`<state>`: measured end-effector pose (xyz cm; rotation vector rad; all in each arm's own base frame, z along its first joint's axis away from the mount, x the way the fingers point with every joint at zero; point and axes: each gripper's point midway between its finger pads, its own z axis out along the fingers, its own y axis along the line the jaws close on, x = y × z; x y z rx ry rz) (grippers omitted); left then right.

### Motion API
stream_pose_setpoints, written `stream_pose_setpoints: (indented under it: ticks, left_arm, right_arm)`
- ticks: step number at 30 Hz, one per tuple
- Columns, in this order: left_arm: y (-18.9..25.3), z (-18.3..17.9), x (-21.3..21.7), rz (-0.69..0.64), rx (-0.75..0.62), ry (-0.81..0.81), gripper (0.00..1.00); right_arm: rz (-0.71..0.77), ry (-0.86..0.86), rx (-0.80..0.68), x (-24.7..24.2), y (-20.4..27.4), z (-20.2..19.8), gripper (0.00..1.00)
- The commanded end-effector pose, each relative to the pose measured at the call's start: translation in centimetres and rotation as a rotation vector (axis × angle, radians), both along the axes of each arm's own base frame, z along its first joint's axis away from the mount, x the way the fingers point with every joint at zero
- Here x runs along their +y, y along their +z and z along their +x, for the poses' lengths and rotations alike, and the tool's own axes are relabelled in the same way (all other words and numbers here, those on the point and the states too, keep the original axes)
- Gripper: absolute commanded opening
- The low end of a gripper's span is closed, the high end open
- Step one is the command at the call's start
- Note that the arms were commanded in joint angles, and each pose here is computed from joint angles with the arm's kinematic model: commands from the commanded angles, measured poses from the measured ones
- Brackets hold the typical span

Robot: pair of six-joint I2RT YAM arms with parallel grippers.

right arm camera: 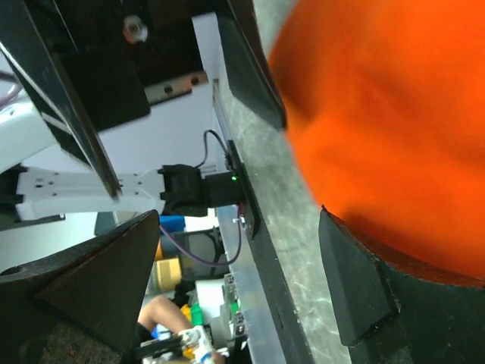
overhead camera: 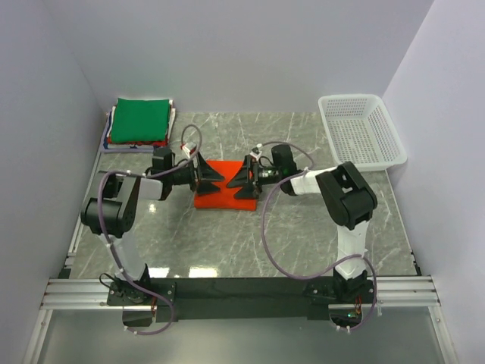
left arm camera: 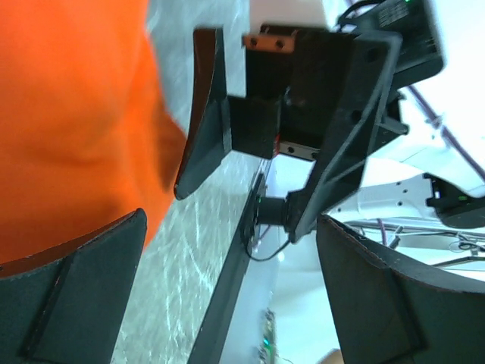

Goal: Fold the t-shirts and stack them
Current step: Fold the tshirt

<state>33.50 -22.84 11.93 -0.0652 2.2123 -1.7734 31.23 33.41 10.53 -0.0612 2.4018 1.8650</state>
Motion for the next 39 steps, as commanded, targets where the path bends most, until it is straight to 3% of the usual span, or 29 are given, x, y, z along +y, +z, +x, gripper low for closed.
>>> stream_pose_setpoints:
  ticks: [1, 6, 11, 14, 16, 20, 25, 35, 39]
  left_arm:
    - [-2.4, -0.8, -0.7, -0.004, 0.060, -0.019, 0.99]
    - [-6.8, -0.1, 0.3, 0.032, 0.166, 0.016, 0.99]
    - [-8.9, -0.2, 2.3, 0.108, 0.176, 0.054, 0.99]
    - [-6.1, -0.3, 2.6, 0.094, 0.093, 0.031, 0.99]
    - [-2.8, -0.8, 2.5, 0.071, 0.003, 0.025, 0.99]
    - [0.2, -2.7, 1.5, 0.038, -0.053, -0.028, 0.99]
    - [-1.0, -3.7, 0.6, 0.027, -0.009, -0.045, 0.99]
    - [-8.6, -3.1, 1.8, 0.099, 0.158, 0.001, 0.99]
    - [-8.1, -3.3, 2.7, 0.086, 0.158, -0.001, 0.99]
  right_arm:
    - [0.001, -0.002, 0.023, 0.5, -2.0, 0.8, 0.91]
    - [-0.119, -0.045, 0.133, -1.0, -7.2, 1.2, 0.91]
    - [-0.236, -0.081, 0.156, -3.6, -10.0, 1.4, 0.92]
    - [-0.224, -0.057, 0.116, -3.7, -8.4, 1.0, 0.92]
    - [-0.166, -0.031, 0.054, -3.2, -5.2, 0.6, 0.92]
    - [-0.091, 0.046, -0.082, -1.3, -0.3, -1.0, 0.92]
    - [-0.060, 0.129, -0.122, 1.2, 0.5, -3.0, 0.92]
    - [-0.188, 0.060, 0.068, -0.2, -8.8, -2.0, 0.91]
    - [-0.230, 0.008, 0.103, -2.8, -9.9, -1.2, 0.91]
